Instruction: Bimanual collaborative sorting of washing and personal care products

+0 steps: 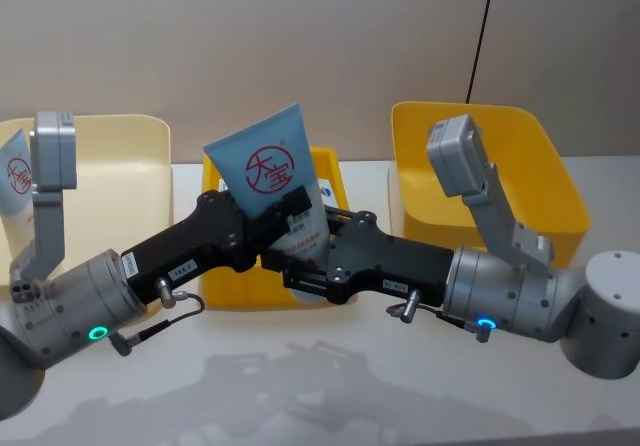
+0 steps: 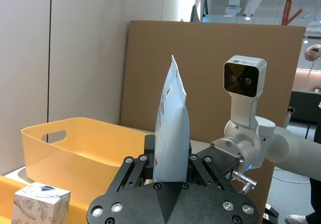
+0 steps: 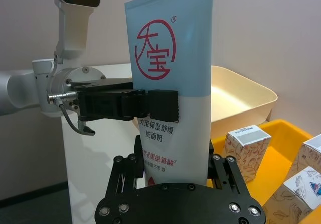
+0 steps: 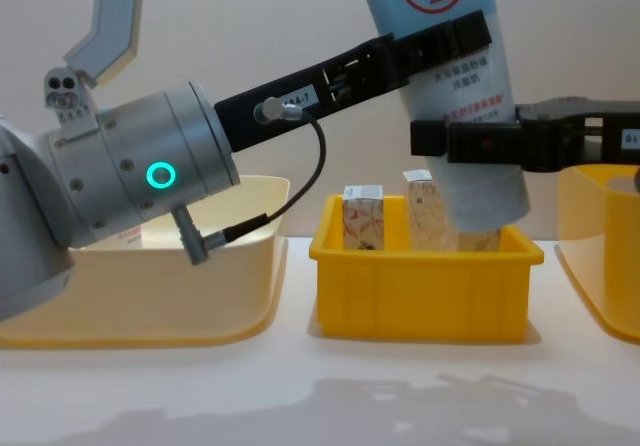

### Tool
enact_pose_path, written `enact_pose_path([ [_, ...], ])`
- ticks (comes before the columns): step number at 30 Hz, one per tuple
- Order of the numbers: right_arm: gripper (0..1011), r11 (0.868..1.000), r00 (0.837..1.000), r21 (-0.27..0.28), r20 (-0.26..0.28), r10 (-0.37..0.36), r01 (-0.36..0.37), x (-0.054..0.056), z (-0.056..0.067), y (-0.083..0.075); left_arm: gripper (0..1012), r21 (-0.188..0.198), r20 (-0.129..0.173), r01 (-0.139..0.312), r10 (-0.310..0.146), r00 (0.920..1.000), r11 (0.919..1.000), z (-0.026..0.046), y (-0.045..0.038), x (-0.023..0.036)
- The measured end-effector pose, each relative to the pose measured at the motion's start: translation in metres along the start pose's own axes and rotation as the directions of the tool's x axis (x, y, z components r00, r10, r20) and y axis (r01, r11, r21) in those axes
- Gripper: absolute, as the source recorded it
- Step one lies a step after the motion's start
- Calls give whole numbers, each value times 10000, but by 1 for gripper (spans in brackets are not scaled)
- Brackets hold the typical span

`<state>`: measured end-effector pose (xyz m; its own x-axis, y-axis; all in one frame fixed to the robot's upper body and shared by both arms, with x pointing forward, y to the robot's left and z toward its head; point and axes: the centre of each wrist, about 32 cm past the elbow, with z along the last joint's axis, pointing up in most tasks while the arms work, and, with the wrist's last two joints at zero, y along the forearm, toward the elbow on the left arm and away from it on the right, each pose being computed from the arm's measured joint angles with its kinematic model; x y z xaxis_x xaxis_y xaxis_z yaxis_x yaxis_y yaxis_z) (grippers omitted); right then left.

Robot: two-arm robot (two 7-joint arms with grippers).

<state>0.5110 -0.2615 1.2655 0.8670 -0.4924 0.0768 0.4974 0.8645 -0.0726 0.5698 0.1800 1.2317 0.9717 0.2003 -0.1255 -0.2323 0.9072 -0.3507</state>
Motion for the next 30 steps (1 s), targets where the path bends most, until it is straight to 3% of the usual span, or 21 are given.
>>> enact_pose_path([
  [11,571,10000,10000,-30,46,-9,9,0,3,9,291,0,0,0,0,10000,10000,0,-1,0],
  [14,555,10000,10000,-50,49,-12,12,-1,0,10,356,-5,-1,7,-7,10000,10000,0,-2,-1],
  [15,541,10000,10000,-52,52,-15,16,-1,0,11,423,-6,-1,9,-9,10000,10000,0,-2,-1],
  [19,526,10000,10000,-54,54,-16,17,-1,0,12,493,-6,0,9,-9,10000,10000,1,-2,-1],
  [30,463,10000,10000,-57,69,-10,11,-1,2,14,850,-4,0,8,-8,10000,10000,1,-2,-1],
])
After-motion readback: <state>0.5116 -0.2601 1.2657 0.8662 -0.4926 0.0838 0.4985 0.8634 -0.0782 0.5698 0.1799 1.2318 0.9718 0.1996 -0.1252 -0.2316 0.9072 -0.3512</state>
